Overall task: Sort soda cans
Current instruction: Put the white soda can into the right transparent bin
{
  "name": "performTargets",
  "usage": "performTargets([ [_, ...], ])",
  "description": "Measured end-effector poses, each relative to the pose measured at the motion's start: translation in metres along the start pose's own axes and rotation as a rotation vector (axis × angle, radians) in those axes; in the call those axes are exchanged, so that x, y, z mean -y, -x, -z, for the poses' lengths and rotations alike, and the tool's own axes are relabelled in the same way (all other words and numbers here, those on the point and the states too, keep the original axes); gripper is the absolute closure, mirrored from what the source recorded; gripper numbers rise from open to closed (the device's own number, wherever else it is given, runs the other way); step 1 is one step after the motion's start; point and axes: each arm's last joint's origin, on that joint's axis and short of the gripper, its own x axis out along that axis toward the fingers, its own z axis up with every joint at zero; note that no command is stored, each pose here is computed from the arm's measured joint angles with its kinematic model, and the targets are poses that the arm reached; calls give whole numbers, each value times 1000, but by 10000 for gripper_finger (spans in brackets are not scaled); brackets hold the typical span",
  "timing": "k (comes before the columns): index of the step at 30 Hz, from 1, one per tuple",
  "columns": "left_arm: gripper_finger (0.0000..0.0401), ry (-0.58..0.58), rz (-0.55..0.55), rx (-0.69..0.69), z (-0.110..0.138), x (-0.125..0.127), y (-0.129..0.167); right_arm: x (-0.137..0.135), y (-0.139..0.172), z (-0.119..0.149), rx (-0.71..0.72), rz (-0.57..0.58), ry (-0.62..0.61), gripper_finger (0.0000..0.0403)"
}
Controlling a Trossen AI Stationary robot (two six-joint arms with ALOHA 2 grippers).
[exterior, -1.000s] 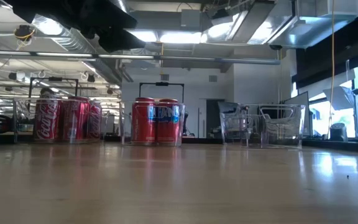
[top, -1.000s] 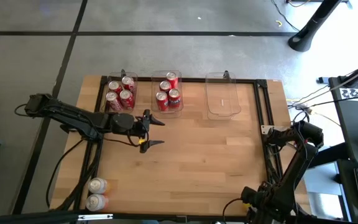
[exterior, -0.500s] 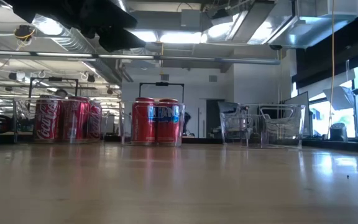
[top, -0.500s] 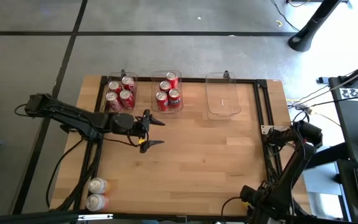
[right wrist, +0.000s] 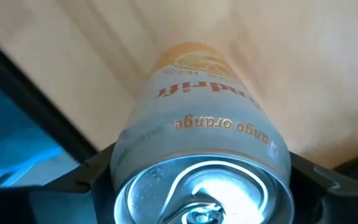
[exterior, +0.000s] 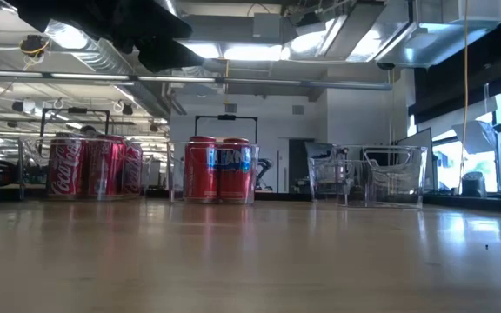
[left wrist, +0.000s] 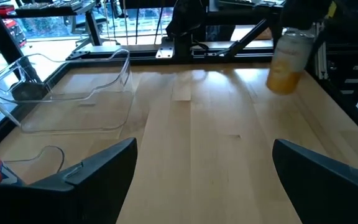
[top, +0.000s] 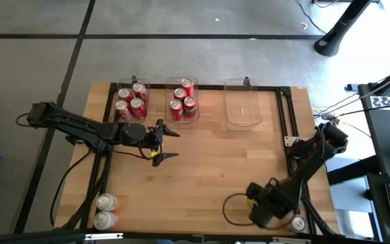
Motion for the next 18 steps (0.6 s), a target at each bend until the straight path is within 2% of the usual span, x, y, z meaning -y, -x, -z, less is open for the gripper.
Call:
performTargets([
  [5,38,0,0,1,0,0,0,27,21,-32,95,82,16,117],
  [10,38,1,0,2,0,0,0,64,47,-62,167,175,-18,117],
  [18,38,1,0,2,0,0,0,124,84,-105,268,189,-110,117],
])
